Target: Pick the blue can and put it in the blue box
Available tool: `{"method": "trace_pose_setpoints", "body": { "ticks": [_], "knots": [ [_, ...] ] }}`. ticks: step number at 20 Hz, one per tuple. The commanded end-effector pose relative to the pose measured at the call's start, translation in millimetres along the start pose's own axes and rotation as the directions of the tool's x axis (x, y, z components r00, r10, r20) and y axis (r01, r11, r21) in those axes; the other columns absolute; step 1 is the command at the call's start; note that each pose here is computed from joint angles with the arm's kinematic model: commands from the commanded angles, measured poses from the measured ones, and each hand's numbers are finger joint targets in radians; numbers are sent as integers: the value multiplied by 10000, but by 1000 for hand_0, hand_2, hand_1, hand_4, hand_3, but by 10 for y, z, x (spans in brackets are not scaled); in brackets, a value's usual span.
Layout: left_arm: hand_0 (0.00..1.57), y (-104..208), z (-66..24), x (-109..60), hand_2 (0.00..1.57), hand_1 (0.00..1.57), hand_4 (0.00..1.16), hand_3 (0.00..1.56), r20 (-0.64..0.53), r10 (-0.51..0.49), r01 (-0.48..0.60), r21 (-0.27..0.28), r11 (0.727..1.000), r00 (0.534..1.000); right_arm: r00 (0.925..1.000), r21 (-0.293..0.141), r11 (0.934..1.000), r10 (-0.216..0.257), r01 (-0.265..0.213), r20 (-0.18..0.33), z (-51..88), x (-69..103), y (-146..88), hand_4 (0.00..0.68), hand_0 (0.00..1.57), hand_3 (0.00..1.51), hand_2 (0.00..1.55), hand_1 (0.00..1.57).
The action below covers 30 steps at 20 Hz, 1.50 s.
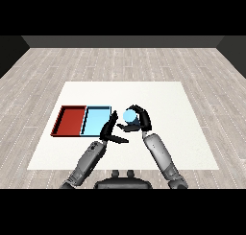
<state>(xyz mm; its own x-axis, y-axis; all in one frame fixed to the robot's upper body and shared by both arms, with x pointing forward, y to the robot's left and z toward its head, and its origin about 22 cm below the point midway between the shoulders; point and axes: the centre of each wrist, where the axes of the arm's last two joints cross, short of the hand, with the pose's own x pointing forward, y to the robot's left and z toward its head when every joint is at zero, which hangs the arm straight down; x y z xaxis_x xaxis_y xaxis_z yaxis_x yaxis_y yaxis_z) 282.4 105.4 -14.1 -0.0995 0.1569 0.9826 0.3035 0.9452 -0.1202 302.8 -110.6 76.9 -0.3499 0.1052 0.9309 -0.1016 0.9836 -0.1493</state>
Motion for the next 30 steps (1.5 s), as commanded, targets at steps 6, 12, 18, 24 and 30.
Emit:
{"method": "trace_pose_setpoints", "body": {
  "ticks": [6,12,18,24,30],
  "knots": [
    [0,-212,3,-40,0,0,0,0,-52,36,-35,88,10000,10000,9997,454,9987,227,-231,99,-113,-41,228,609,1490,1401,1466,1490],
    [0,102,0,-82,0,0,0,0,-59,149,-149,7,9999,9999,9986,549,9974,-473,460,216,-125,47,289,605,1460,1399,1456,1460],
    [0,-380,35,-53,0,0,0,0,167,105,-102,-177,9998,9998,9943,409,9937,-1052,1044,176,-138,87,357,602,1449,1383,1453,1449],
    [0,-191,-142,-153,0,0,0,0,484,500,-479,-429,9979,9976,9892,218,9890,-1461,1464,-130,255,61,424,602,1447,1390,1449,1447],
    [0,-405,-263,1,0,0,505,0,-268,-466,468,70,9989,9986,9764,92,9764,-2160,2159,4,-14,-12,426,595,1475,1396,1469,1475]
  ]
}}
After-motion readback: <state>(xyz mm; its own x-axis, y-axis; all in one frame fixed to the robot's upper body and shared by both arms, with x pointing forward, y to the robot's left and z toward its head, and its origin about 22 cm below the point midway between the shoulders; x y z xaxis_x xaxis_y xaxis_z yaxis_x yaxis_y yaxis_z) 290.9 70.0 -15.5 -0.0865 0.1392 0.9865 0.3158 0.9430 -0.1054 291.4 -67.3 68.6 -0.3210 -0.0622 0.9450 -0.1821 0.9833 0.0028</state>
